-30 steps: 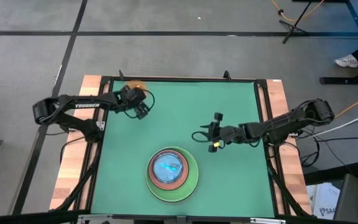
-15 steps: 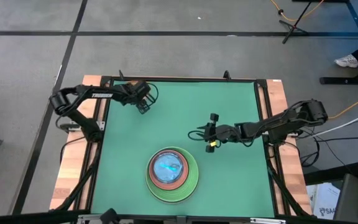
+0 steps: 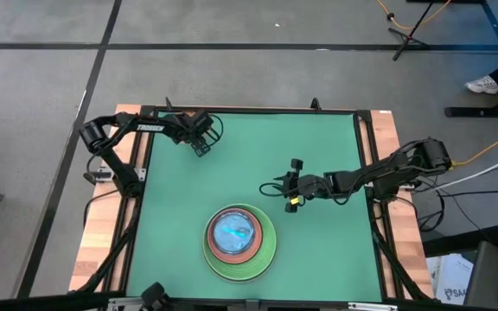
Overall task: Stack plastic plates
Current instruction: Stack the transparent orange plate on top of the transparent blue plate
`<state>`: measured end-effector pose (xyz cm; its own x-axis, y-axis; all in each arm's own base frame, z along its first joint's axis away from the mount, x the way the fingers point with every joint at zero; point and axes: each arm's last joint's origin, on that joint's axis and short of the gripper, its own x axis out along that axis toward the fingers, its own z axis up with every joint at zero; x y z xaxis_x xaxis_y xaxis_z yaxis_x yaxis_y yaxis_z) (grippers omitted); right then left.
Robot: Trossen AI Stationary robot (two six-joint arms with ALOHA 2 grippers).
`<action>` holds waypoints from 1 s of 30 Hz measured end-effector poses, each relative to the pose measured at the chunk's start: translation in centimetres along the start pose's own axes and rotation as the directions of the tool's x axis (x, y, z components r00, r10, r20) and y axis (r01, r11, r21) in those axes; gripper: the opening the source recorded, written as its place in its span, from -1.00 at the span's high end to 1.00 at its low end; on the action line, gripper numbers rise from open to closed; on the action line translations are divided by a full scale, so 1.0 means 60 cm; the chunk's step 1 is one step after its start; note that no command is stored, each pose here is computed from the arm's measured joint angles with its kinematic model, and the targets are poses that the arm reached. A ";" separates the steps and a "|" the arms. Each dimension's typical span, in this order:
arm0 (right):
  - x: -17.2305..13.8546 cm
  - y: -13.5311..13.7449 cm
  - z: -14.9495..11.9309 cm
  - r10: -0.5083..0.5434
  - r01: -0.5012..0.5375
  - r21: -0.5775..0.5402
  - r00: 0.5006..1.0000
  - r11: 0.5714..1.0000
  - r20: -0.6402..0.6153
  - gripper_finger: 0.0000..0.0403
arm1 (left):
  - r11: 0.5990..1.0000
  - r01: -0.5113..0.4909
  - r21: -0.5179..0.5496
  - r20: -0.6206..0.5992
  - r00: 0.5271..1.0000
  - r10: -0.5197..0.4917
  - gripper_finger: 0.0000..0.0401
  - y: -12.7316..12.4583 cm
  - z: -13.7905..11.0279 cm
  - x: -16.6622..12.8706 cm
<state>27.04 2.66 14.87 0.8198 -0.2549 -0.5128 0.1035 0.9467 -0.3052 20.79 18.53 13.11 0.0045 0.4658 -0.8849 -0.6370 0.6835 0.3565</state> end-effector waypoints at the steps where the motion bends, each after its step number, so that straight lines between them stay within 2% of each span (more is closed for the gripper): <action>1: 0.000 0.000 0.000 0.000 0.000 -0.001 1.000 1.000 -0.001 0.47 | 1.000 -0.001 -0.002 0.000 1.000 0.001 0.17 0.001 0.000 0.001; 10: 0.000 0.000 0.000 0.000 0.000 -0.001 1.000 1.000 -0.002 0.47 | 1.000 -0.011 -0.002 -0.007 1.000 0.011 0.58 0.001 -0.002 0.003; 18: 0.000 0.000 0.000 0.001 -0.001 -0.001 1.000 1.000 -0.002 0.47 | 1.000 0.022 0.005 -0.007 1.000 -0.022 0.87 -0.002 -0.002 0.002; 23: 0.000 0.000 0.000 0.000 -0.001 -0.001 1.000 1.000 -0.002 0.47 | 0.999 0.022 0.048 -0.002 1.000 -0.022 0.98 -0.010 -0.002 -0.001; 30: 0.000 0.000 0.000 0.001 -0.001 -0.001 1.000 1.000 -0.002 0.47 | 0.991 -0.021 0.129 0.011 1.000 0.020 0.98 -0.033 -0.004 -0.017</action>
<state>27.03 2.66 14.86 0.8185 -0.2548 -0.5149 0.1022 0.9466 -0.3059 21.89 16.58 13.22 0.0002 0.4853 -0.8743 -0.5324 0.7402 0.4107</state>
